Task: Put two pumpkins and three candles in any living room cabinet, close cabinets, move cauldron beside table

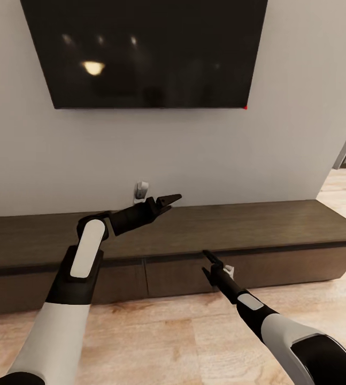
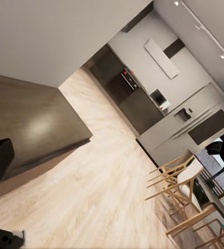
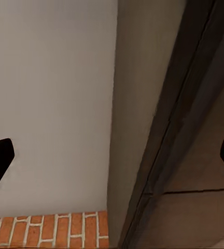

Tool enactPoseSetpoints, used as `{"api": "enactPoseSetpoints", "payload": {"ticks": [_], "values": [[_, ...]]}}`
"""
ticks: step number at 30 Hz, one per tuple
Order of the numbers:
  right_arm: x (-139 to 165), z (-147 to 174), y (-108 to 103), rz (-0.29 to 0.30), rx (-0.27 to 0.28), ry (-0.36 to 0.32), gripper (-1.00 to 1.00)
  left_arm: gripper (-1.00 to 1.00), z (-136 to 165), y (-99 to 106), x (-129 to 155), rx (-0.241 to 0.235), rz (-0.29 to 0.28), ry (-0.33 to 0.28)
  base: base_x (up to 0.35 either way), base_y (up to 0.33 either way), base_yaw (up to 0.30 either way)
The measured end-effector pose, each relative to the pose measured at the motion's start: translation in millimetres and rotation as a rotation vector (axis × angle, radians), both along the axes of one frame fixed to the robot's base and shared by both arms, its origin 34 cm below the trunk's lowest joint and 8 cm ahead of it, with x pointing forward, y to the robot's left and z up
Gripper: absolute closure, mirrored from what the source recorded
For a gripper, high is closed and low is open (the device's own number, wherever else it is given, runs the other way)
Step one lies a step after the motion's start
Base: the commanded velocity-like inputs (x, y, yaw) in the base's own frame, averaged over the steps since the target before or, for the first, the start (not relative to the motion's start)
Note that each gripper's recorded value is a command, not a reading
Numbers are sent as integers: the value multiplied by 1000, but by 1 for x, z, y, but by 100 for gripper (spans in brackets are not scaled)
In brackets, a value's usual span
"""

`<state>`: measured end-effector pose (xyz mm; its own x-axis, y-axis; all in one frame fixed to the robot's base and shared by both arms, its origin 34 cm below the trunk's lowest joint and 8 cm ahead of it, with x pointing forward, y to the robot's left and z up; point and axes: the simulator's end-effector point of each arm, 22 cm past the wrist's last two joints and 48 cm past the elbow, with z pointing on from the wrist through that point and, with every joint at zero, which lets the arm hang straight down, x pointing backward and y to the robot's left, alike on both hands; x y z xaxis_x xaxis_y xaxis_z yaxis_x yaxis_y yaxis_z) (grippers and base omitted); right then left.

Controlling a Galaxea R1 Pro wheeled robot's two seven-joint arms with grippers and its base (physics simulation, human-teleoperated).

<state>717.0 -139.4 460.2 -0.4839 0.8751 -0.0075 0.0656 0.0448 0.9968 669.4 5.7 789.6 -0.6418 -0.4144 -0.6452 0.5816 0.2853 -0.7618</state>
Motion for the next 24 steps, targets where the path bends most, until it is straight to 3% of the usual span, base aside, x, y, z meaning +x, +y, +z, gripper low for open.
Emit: {"api": "enactPoseSetpoints", "payload": {"ticks": [9,18,24], "values": [[0,10,1,3,22,-43,-100,-100,0,0,0,-1,-1,0,18,0,0],[-1,7,4,10,7,-35,-100,-100,0,-1,-1,-2,-4,-2,0,0,0],[2,6,-1,-16,-31,-46,-100,-100,0,-4,-2,3,-11,-3,0,0,0]]}}
